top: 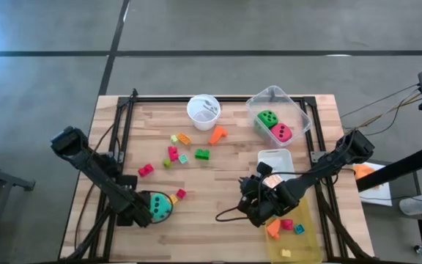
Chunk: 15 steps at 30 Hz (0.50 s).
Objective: Pick & Place Toys
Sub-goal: Put the blue game piece into the yellow bin
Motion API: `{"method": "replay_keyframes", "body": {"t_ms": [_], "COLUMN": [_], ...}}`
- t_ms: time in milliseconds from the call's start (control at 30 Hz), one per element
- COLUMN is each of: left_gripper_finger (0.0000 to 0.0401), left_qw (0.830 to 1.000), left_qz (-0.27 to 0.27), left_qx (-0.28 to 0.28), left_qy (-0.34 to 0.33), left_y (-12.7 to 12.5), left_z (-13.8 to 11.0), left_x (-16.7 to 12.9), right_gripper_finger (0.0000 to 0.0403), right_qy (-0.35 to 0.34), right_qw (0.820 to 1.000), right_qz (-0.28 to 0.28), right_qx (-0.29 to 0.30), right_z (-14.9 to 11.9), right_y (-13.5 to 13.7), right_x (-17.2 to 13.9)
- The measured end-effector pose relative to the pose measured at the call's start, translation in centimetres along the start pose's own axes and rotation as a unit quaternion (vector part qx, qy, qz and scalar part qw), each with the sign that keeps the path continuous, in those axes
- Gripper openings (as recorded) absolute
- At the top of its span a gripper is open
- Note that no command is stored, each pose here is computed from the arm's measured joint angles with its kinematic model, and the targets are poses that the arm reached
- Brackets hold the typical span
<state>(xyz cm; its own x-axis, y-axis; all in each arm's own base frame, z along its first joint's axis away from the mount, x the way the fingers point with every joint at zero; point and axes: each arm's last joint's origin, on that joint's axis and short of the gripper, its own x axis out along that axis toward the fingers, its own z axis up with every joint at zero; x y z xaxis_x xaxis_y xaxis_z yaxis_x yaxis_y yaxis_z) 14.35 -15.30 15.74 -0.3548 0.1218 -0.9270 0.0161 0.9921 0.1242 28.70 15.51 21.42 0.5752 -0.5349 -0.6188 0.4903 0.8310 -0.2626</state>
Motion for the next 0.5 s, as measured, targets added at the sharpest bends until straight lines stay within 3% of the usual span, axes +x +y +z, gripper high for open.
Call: {"method": "replay_keyframes", "body": {"t_ms": [167,500], "left_gripper_finger": [0.0314,0.0313], "left_qw": [0.999,0.999], "left_qz": [-0.022,-0.023], "left_qx": [-0.007,-0.027], "left_qy": [0.032,0.034], "left_y": [0.2,0.7], "left_z": [-0.3,-0.3], "left_x": [1.2,2.7], "right_gripper_finger": [0.0038,0.0038], "right_qy": [0.001,-0.001], "right_qw": [1.0,1.0], "right_qz": [0.0,0.002], "right_qx": [0.0,0.003], "right_z": [-0.1,-0.1], "right_y": [0.0,0.0], "right_x": [0.0,0.1]}}
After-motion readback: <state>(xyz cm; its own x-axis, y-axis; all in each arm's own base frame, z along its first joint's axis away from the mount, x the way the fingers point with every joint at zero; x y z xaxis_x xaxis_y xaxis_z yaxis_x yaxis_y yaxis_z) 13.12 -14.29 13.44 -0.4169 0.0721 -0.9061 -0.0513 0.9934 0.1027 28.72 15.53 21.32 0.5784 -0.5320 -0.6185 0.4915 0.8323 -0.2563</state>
